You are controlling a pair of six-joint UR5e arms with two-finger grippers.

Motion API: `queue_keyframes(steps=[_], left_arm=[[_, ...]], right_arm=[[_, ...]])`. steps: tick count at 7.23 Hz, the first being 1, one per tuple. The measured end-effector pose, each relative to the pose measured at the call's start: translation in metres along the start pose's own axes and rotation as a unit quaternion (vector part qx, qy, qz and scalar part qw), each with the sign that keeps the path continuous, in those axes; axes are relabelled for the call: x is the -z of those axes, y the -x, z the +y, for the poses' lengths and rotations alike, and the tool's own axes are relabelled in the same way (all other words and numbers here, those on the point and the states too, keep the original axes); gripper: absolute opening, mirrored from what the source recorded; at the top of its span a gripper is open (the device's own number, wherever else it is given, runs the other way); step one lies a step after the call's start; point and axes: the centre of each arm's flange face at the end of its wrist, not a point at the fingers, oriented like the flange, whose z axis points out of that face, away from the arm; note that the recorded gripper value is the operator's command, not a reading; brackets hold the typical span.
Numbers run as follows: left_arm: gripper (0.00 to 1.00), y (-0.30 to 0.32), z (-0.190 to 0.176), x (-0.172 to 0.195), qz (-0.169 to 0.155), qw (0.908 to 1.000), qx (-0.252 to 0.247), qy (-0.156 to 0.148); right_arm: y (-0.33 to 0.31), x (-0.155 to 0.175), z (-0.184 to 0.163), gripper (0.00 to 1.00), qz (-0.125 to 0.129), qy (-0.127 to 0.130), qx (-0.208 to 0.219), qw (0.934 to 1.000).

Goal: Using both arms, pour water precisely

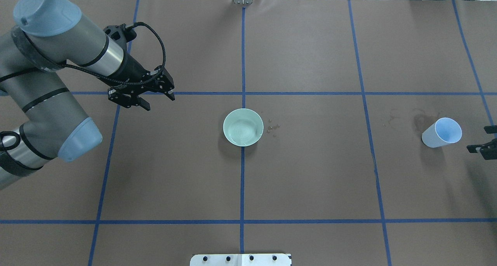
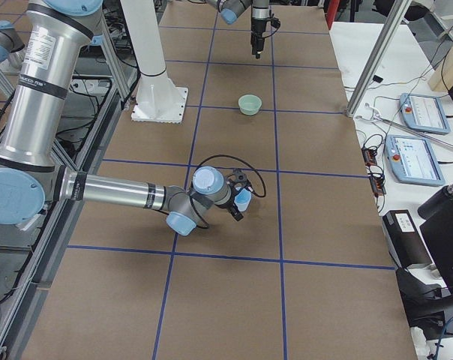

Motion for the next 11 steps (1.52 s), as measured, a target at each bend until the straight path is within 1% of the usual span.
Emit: queue_keyframes(steps=[1, 2, 4, 5, 7, 9, 10, 11], left_arm=[[0.77, 0.002, -0.001, 0.0, -0.001, 1.0, 0.0, -0.001], [0.77, 0.003, -0.004, 0.004, 0.0, 1.0, 0.001, -0.005], [0.78, 0.014, -0.014, 0.018, 0.002, 0.9999, 0.006, -0.016], [0.78, 0.022, -0.018, 0.019, -0.001, 0.9998, 0.003, -0.018], [0.78, 0.029, -0.023, 0.021, -0.005, 0.9998, -0.003, -0.021], [0.78, 0.032, -0.024, 0.021, -0.007, 0.9997, -0.002, -0.022], [0.78, 0.033, -0.025, 0.022, -0.007, 0.9997, -0.001, -0.023], [0.78, 0.034, -0.025, 0.022, -0.007, 0.9997, -0.001, -0.023]], right_arm=[[-0.001, -0.01, 0.01, 0.99, 0.011, -0.021, 0.01, 0.9997], [0.006, -0.02, 0.013, 0.99, 0.012, -0.04, 0.007, 0.9991], [0.023, -0.034, 0.019, 0.99, -0.009, -0.075, -0.012, 0.9971], [0.026, -0.041, 0.018, 0.99, -0.013, -0.088, -0.014, 0.996], [0.025, -0.057, 0.015, 0.99, -0.005, -0.098, -0.014, 0.9951], [0.025, -0.067, 0.007, 0.99, -0.002, -0.103, -0.017, 0.9945], [0.025, -0.069, 0.003, 0.98, -0.002, -0.106, -0.017, 0.9942], [0.026, -0.071, 0.0, 0.94, -0.003, -0.109, -0.016, 0.9939]])
